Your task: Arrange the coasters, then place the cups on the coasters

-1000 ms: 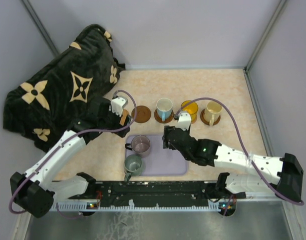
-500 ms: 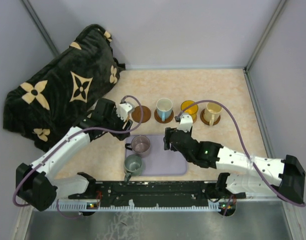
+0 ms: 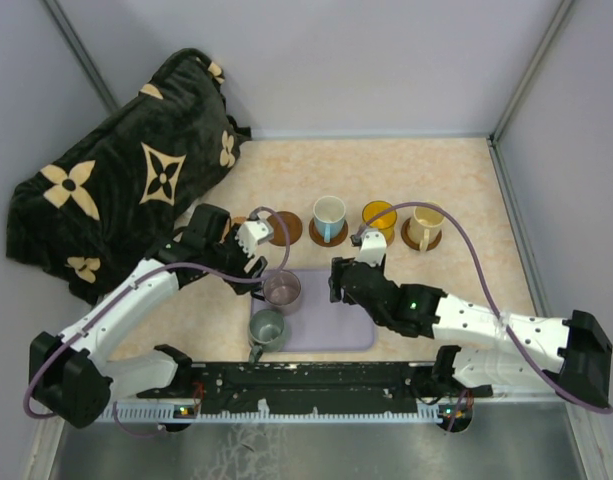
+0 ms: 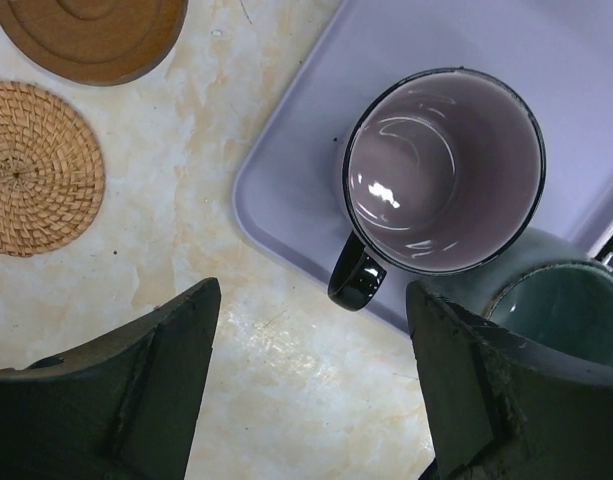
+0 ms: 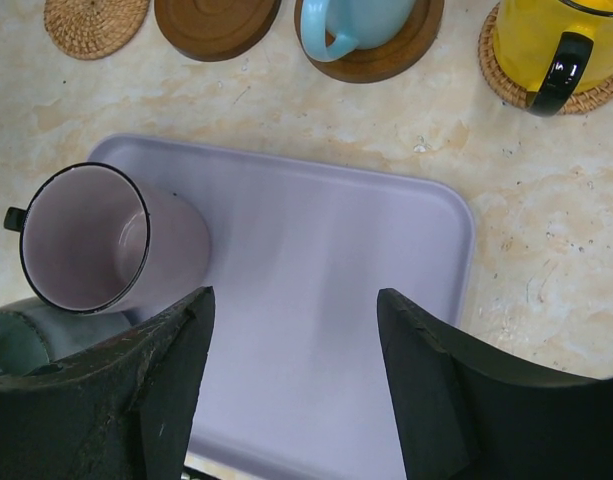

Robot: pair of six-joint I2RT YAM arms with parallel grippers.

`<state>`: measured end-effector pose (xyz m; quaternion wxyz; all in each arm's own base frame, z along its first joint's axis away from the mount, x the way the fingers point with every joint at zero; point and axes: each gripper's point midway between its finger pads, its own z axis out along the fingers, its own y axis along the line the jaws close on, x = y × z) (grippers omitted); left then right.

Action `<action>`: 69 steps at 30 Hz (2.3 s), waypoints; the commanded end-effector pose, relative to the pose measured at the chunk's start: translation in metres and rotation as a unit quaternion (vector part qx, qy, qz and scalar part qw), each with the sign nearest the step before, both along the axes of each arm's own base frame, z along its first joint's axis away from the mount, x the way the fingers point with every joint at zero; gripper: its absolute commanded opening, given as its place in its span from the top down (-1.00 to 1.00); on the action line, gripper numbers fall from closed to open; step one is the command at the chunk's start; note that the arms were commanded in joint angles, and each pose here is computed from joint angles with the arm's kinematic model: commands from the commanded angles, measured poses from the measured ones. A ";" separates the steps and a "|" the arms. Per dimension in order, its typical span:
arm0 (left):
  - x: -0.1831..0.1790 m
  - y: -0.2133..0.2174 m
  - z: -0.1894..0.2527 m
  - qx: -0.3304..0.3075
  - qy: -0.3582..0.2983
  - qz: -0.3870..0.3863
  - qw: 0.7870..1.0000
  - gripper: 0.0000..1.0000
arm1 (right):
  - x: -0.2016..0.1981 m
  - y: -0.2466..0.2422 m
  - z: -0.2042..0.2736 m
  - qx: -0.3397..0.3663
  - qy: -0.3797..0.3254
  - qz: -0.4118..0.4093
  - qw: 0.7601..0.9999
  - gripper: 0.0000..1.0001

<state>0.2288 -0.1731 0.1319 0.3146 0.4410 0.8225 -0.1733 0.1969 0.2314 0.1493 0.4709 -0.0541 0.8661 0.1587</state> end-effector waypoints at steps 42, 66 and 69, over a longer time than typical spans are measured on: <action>-0.026 -0.030 -0.048 -0.028 0.096 -0.121 0.988 -0.02 | -0.004 0.004 0.006 0.032 0.004 -0.005 0.999 -0.34; -0.023 -0.032 -0.066 0.002 0.140 -0.106 0.985 1.00 | -0.003 -0.002 0.006 0.026 0.002 -0.015 1.000 -0.35; -0.011 -0.033 -0.057 0.001 0.120 -0.080 0.990 1.00 | -0.002 -0.002 0.007 0.024 0.000 -0.016 1.000 -0.36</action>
